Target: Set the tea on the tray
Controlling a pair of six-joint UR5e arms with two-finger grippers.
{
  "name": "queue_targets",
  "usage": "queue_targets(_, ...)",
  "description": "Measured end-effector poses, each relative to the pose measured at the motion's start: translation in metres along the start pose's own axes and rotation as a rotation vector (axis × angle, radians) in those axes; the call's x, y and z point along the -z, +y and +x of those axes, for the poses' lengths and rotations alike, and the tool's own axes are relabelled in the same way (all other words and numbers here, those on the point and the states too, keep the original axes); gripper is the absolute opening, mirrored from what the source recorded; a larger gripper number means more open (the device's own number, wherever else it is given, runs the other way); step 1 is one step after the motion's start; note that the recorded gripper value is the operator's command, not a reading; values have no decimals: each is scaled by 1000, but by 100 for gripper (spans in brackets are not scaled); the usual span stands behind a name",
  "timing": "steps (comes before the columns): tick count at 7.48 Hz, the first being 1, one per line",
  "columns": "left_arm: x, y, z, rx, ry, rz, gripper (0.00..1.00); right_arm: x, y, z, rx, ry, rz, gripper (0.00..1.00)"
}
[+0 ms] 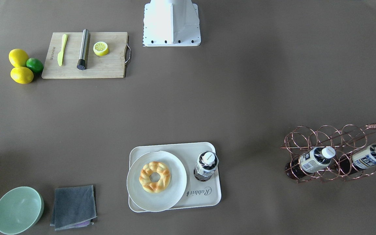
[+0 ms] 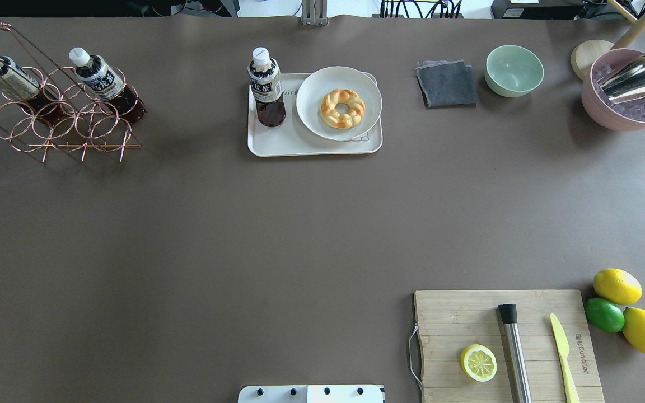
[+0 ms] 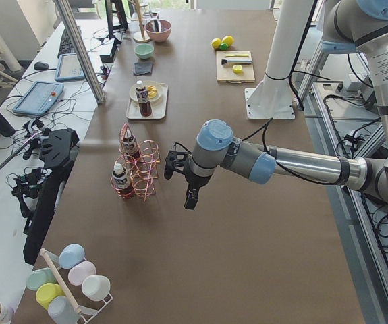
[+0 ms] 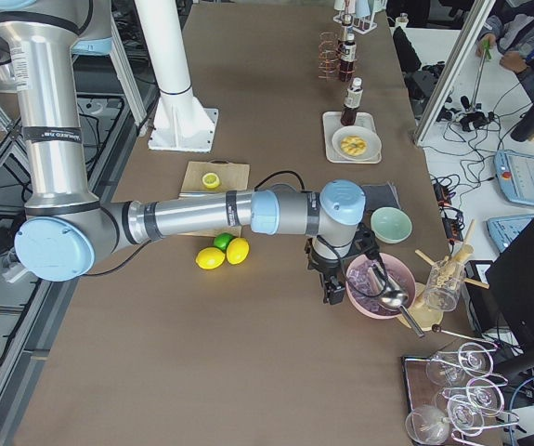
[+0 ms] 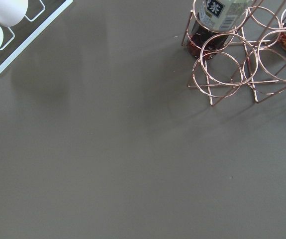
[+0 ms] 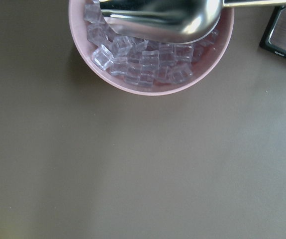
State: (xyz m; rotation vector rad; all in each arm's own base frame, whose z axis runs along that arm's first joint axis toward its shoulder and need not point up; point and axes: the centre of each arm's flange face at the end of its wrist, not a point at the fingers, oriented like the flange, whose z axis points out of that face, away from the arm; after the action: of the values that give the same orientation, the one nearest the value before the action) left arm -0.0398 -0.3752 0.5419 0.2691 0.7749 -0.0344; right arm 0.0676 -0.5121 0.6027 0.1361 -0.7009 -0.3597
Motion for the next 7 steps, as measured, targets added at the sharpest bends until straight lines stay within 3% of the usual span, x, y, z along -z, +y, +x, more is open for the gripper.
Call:
queue_targets(4,2,-2,3,-14,-5,7,97,-9,33,20,-30,1,8,100)
queue_targets(7,2,-2,4,-20,-5,8,97,-9,36,21,-35,1,9,100)
